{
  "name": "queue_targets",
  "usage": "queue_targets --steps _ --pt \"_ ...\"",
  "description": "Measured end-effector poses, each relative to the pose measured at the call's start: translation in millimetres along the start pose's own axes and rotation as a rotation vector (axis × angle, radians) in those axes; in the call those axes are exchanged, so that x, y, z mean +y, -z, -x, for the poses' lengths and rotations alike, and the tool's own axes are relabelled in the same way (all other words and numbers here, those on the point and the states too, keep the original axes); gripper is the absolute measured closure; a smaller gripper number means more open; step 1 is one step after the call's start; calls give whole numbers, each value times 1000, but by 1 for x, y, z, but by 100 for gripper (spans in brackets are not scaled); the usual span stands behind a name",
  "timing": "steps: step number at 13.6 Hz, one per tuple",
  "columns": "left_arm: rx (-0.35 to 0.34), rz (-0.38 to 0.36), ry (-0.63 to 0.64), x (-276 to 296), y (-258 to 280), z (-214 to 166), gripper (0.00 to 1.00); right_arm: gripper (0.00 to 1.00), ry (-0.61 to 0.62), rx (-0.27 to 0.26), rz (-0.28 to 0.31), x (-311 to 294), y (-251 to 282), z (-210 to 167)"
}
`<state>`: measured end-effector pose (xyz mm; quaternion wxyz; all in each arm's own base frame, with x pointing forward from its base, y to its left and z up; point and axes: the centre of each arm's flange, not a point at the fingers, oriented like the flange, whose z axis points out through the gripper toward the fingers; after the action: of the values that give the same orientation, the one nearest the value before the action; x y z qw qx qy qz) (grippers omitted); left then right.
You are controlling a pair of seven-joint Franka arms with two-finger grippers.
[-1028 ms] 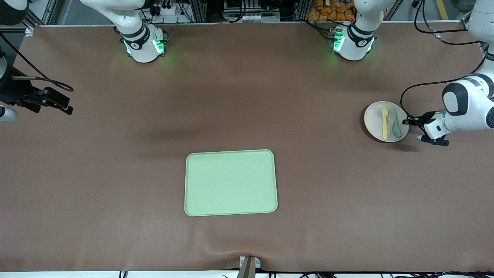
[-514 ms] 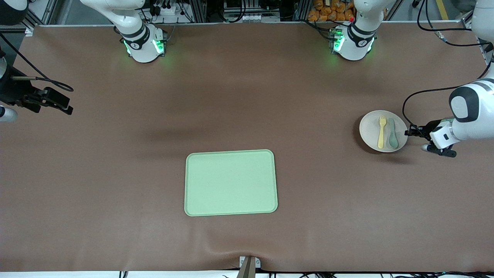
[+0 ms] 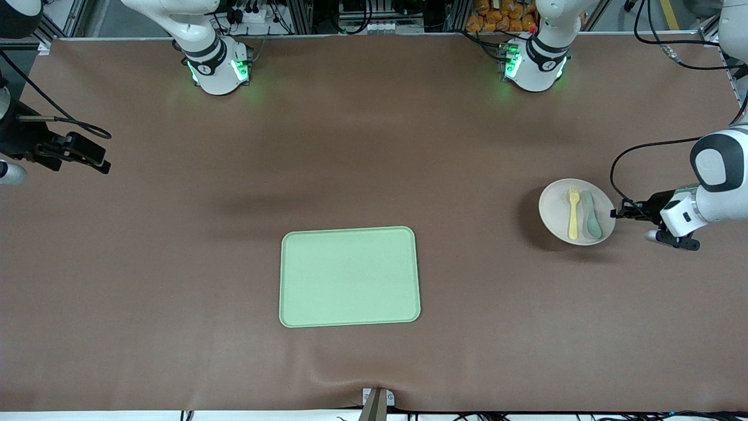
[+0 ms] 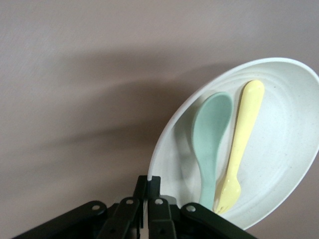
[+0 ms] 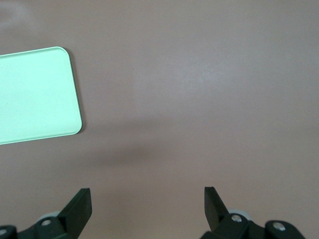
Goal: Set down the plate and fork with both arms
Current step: 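Carry the plate with the left gripper onto the green tray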
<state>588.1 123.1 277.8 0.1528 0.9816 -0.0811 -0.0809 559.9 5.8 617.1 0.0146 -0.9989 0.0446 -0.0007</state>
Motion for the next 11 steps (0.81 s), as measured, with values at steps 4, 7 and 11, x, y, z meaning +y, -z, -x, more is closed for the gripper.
queue_targets --steps 4,7,11 --pt "-2 -9 95 112 -6 -63 96 0 -1 -2 0 0 -1 0" --pt "-17 22 211 201 -28 -106 96 0 -1 -2 0 0 -1 0" --pt "-33 79 285 307 -75 -148 96 0 -1 -4 -4 0 -1 0"
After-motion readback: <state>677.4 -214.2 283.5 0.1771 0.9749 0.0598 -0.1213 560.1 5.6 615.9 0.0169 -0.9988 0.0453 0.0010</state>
